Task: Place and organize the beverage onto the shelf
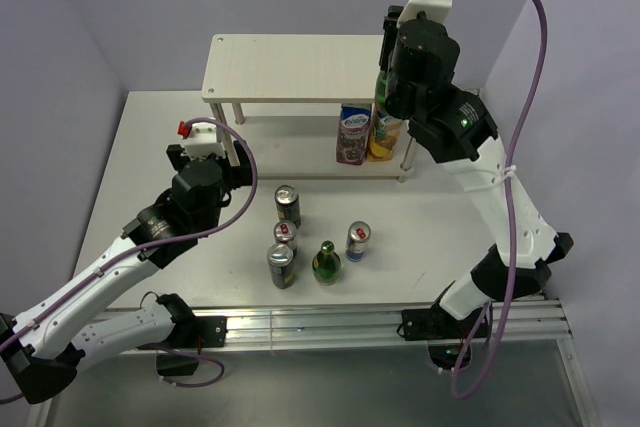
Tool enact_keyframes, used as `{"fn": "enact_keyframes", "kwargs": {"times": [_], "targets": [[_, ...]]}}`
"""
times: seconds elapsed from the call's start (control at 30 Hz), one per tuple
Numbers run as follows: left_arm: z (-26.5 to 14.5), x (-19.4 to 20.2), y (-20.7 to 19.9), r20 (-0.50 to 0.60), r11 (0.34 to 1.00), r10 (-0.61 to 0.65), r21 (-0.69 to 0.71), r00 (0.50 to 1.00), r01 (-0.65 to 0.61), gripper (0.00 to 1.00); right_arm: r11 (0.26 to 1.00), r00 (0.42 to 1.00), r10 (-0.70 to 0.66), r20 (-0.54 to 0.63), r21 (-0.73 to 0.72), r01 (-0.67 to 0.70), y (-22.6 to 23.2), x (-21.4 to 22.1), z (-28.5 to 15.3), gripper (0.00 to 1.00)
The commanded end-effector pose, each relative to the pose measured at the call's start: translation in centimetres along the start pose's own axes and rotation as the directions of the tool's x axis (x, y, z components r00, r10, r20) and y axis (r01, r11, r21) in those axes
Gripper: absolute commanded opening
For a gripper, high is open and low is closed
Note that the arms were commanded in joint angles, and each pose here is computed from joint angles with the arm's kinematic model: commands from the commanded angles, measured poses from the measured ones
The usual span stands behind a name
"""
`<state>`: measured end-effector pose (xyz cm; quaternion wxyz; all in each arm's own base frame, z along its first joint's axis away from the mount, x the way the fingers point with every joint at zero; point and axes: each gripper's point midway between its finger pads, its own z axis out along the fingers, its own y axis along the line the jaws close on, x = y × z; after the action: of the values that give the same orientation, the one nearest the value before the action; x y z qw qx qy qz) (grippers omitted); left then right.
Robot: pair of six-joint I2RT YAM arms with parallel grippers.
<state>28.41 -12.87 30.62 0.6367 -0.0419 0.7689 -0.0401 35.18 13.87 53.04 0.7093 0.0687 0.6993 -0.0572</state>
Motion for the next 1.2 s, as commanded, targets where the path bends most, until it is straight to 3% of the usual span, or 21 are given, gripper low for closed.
{"fn": "enact_keyframes", "kwargs": {"times": [0.0, 0.7, 1.17], "targets": [[0.0, -1.1, 0.0, 0.019, 1.0, -0.015, -0.005, 1.0, 0.016, 0.99, 0.993, 0.985, 0.116, 0.132, 0.012, -0.118, -2.6, -5.4, 0.5, 0.0], [0.3, -0.9, 0.0, 0.014, 1.0, -0.013, -0.011, 1.0, 0.013, 0.99, 0.991, 0.986, 0.089, 0.137, 0.087, -0.102, -2.9, -3.3, 8.3, 0.0], [0.4, -1.0, 0.4, 0.016, 1.0, -0.017, -0.024, 1.0, 0.017, 0.99, 0.994, 0.991, 0.057, 0.121, 0.082, -0.067, -2.1, -0.7, 11.1, 0.0]]}}
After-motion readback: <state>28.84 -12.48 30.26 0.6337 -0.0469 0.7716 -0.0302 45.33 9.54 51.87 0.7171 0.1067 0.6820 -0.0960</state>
